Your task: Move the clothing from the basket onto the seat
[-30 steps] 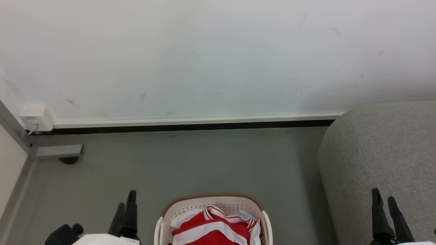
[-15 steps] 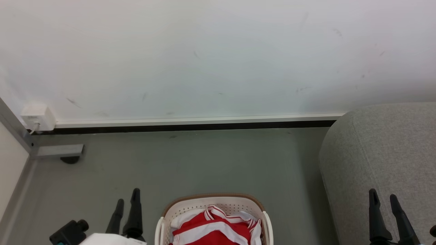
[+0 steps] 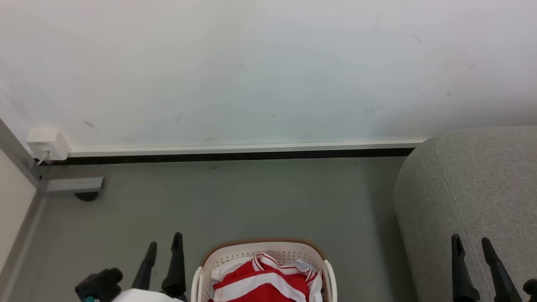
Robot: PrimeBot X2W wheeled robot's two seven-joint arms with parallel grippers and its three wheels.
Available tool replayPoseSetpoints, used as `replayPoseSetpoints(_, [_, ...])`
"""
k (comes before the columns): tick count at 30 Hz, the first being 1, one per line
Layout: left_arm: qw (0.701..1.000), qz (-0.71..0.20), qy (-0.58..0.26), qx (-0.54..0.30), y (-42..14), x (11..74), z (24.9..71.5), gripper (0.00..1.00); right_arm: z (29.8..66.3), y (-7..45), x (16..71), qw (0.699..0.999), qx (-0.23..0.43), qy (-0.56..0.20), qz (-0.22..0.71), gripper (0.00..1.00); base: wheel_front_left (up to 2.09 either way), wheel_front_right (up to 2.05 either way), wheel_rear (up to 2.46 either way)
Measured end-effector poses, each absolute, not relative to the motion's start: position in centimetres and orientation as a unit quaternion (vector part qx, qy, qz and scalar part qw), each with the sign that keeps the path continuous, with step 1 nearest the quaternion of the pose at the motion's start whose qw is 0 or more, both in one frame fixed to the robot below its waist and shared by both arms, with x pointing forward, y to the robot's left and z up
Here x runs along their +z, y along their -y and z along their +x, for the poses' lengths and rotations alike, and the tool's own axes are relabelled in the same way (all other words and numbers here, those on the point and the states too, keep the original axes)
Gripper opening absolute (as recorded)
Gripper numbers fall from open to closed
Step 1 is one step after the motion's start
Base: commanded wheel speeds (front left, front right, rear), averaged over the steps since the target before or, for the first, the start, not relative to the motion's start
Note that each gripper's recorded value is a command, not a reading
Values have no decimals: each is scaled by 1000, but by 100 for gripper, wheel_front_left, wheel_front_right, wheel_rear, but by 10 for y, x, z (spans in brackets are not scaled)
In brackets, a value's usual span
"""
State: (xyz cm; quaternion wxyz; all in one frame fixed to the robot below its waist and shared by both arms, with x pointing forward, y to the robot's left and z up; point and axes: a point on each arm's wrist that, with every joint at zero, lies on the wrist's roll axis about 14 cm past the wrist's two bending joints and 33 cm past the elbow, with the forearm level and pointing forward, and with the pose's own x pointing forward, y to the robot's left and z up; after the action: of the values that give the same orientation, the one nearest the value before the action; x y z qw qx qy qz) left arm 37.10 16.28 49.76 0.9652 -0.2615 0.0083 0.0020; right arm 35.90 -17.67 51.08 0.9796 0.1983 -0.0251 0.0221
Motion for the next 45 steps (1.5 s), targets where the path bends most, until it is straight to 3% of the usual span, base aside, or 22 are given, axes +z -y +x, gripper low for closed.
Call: replayPoseSetpoints(45, [996, -79, 33, -12, -160, 505, 360, 100, 356, 179, 520, 994, 29, 62, 88, 100, 0, 0, 0])
